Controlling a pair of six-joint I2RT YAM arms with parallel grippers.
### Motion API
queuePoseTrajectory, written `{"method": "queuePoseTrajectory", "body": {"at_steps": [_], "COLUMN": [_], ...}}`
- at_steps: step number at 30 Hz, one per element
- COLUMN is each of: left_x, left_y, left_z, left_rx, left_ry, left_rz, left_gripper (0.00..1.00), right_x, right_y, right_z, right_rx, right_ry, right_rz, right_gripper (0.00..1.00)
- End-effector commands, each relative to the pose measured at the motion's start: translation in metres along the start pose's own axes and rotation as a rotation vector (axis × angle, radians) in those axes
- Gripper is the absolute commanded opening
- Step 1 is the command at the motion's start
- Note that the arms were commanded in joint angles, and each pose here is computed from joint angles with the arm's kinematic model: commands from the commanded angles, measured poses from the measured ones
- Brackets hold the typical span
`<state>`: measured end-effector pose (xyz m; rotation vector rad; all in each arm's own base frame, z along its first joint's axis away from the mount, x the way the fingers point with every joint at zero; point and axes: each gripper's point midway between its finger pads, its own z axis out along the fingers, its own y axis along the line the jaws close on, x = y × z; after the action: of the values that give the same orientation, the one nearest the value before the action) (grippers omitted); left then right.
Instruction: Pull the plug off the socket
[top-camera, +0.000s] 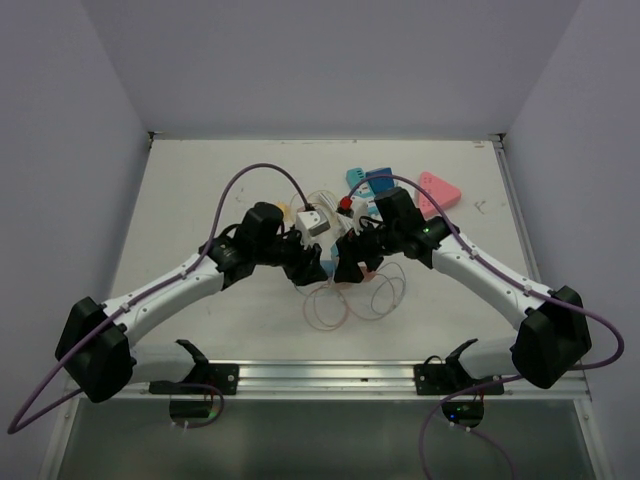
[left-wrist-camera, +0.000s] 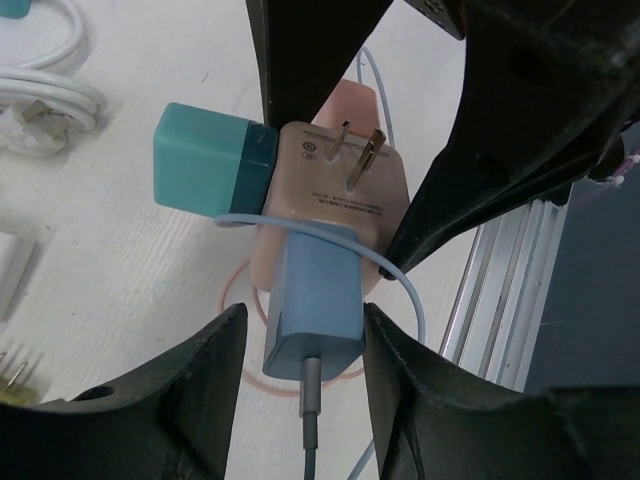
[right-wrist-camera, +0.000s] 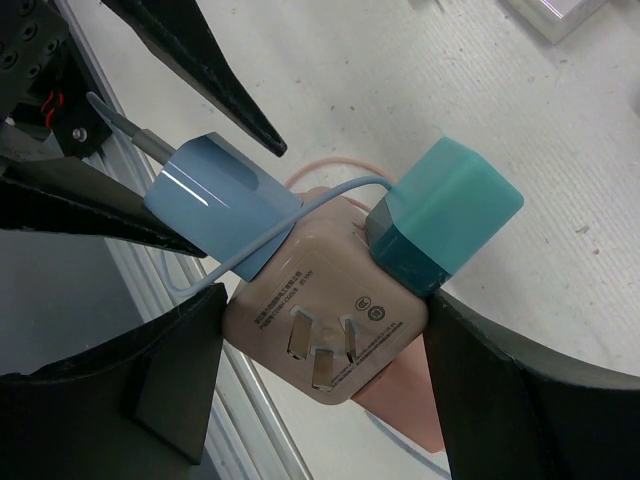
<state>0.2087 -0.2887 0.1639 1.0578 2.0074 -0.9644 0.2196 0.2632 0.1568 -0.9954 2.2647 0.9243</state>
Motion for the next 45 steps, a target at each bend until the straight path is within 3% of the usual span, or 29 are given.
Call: {"method": "queuePoseTrajectory", "body": {"at_steps": [1,4,7,8,10,11,19,27,32,40,45], "left_x": [-0.035,-0.035,-0.033,-0.032,-0.03,-0.029,-0.033,-0.037,-0.038,-0.041,-0.037], "left_y": [-0.003,-0.009,-0.012,-0.013,-0.014,-0.014,-0.004,0.008,0.024,0.015,0.021], "left_z": [0.003,0.01,0.014,0.014,0.014,0.014,-0.005,-0.025,-0.042,-0.054,-0.059], "left_rx": [-0.01,0.006,0.014,0.017,0.019,0.016,-0.081,-0.067,-0.104,-0.097,-0.14], "left_ry": [-0.089,-0.081,-0.071,-0.069,-0.066,-0.066,-0.113,-0.178,-0.19,-0.194,-0.197], "left_rz": [0.053,0.062,0.071,0.073,0.079,0.087,0.133,0.112,0.112,0.131,0.122], "left_gripper": [0.51,0.45,0.33,0.23,0.12,0.01,0.0,0.0,0.0,0.0,0.0], "right_x": [-0.028,-0.026,-0.025,-0.024,-0.02,-0.017,0.027,0.074,0.08,0.089,0.086], "right_y": [0.011,0.009,0.008,0.008,0.003,0.001,-0.034,-0.065,-0.078,-0.097,-0.099], "right_z": [-0.008,-0.007,-0.006,-0.006,-0.005,-0.004,0.003,0.012,0.013,0.015,0.014], "right_rx": [-0.032,-0.027,-0.023,-0.021,0.0,0.009,0.166,0.3,0.355,0.437,0.414], "right_ry": [-0.073,-0.068,-0.064,-0.063,-0.05,-0.041,0.102,0.229,0.264,0.332,0.299], "right_rz": [-0.054,-0.049,-0.045,-0.044,-0.045,-0.044,0.0,0.08,0.109,0.129,0.151], "right_gripper": [0.0,0.0,0.0,0.0,0.0,0.0,0.0,0.0,0.0,0.0,0.0]}}
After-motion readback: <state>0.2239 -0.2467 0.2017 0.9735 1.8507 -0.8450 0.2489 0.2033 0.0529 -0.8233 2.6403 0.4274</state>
